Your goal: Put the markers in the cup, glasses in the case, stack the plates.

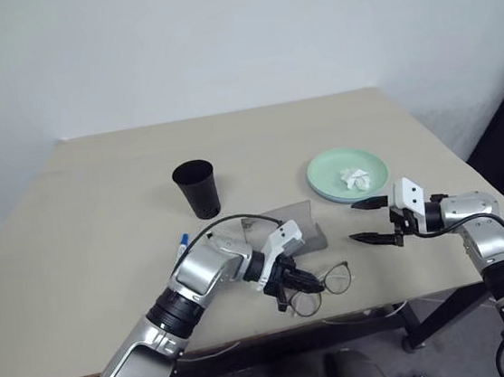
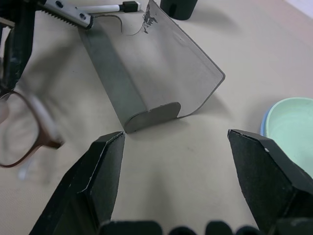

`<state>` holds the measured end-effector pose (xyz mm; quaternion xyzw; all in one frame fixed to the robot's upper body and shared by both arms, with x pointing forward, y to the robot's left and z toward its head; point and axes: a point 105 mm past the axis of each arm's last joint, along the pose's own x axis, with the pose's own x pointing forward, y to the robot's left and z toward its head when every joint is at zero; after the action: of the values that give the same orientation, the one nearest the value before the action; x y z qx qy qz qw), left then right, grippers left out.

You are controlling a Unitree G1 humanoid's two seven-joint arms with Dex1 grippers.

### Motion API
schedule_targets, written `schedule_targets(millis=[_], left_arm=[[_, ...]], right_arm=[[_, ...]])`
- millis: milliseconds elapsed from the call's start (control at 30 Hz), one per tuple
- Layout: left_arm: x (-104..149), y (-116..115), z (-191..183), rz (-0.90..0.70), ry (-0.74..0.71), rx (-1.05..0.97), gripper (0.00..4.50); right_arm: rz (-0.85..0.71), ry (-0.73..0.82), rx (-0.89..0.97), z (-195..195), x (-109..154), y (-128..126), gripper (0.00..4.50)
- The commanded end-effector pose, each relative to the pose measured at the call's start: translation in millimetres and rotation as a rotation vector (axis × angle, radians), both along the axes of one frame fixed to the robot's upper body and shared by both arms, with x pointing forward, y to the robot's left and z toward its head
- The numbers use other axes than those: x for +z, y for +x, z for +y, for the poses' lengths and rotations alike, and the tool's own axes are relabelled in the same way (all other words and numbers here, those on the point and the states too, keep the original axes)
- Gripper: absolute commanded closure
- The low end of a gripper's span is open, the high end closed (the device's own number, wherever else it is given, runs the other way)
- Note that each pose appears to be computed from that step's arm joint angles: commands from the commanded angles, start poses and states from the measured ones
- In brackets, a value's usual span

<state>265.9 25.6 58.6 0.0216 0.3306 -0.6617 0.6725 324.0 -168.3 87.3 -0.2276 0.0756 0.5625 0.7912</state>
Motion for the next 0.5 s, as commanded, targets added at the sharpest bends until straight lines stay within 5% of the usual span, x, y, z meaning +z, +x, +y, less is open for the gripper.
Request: schedule_targets(millis=[33, 333, 500], left_arm=[[30, 21, 4, -0.116, -0.053, 0.034, 4.45], [84, 55, 15, -0.364, -0.090, 0.017, 4.45], [75, 79, 27, -0.504, 0.054, -0.003, 4.45]], right_arm=[[-0.044, 0.002, -0.002, -2, 12, 4, 0.84], [-0.032, -0.014, -0.009, -6, 10, 6, 0.84], [-0.025, -0.011, 0.000, -3, 9, 6, 0.84]])
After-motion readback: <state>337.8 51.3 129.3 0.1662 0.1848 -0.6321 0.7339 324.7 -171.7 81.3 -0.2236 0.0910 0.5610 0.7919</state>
